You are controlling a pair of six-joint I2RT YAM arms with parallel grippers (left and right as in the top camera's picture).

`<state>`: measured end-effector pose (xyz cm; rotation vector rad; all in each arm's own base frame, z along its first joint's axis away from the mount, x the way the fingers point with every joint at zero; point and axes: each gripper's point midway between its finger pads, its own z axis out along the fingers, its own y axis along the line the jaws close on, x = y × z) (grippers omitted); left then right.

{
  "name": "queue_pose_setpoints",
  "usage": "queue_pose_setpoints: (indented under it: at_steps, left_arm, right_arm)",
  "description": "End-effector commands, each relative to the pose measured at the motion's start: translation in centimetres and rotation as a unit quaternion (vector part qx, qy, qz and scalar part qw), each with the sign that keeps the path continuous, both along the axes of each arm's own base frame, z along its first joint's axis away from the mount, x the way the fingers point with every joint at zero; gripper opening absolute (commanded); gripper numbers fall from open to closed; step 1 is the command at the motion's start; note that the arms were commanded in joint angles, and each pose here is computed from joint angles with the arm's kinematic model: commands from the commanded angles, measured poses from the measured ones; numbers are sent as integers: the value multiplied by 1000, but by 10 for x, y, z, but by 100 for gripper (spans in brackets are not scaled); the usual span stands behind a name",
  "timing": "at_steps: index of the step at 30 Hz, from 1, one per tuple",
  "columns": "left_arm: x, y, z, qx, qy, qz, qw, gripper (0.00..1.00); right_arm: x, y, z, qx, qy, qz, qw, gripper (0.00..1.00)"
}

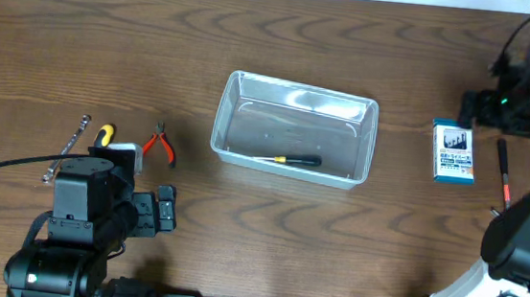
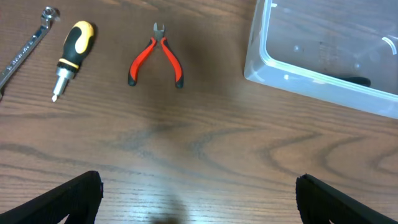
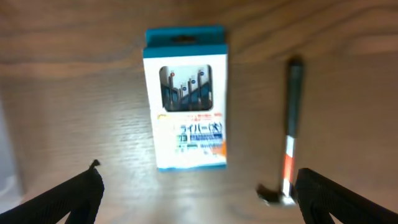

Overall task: Pack container
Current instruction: 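Move right gripper to the blue-white screwdriver set box and grasp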

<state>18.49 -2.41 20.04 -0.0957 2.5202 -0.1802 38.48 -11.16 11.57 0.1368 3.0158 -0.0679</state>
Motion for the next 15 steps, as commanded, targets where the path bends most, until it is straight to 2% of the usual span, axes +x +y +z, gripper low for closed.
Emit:
queue_pose_setpoints:
  at_steps: [1,15]
  left_arm:
    - [1,1,5,4,-5,-1,1000,98]
    - [1,1,5,4,-6,-1,1000,98]
  right_arm:
    - [-5,3,-27,5,21,36,999,99]
    - [-2,6,-86,13,14,48,999,99]
